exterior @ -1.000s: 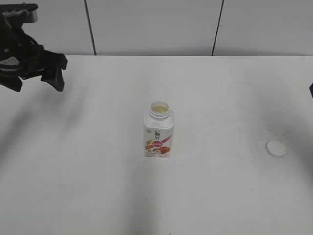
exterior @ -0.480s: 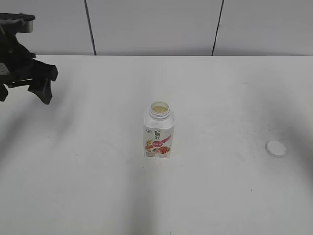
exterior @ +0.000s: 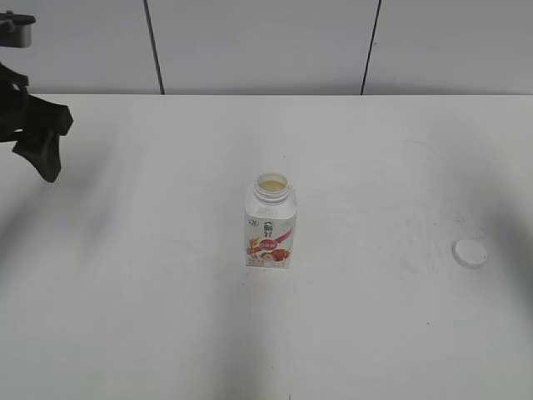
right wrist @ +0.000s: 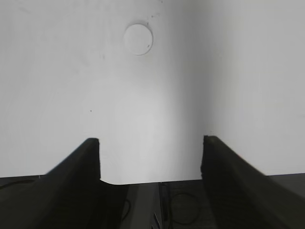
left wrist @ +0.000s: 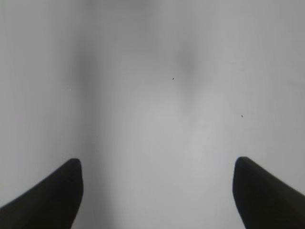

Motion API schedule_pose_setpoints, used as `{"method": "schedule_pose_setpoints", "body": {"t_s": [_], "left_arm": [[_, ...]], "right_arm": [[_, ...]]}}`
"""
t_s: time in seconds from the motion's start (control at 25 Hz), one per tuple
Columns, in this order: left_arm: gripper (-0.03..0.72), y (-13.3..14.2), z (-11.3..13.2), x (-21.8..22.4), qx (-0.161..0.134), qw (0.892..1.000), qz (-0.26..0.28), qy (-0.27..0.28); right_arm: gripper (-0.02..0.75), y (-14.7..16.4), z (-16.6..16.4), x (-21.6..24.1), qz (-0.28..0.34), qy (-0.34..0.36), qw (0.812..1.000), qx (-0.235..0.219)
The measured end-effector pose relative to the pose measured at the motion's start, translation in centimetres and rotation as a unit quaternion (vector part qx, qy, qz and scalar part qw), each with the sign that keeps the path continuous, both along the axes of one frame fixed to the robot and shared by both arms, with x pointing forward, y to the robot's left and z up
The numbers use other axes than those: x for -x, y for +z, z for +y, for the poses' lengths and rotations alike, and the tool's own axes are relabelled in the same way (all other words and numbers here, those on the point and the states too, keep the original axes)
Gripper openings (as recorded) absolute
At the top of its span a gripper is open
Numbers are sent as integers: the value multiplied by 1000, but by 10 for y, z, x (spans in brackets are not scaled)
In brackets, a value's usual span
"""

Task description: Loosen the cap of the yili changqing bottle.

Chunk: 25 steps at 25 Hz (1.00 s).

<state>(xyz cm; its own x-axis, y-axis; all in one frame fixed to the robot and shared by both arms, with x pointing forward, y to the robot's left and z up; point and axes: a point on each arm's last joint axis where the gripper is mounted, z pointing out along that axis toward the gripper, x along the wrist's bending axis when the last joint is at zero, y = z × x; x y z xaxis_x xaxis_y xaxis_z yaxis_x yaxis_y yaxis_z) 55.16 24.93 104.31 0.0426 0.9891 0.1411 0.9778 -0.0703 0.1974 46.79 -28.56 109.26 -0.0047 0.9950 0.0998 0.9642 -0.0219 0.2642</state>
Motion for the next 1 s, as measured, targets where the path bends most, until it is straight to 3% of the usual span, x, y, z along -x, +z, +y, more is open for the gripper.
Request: {"method": "schedule_pose_setpoints", "body": {"t_s": [0.44, 1.0], "left_arm": [[566, 43, 10, 52, 19, 999, -45, 8], [565, 50, 32, 173, 59, 991, -119, 10]], "right_arm": [[525, 2, 1, 45, -27, 11, 1000, -9], [525, 19, -1, 158, -199, 15, 980, -10]]}}
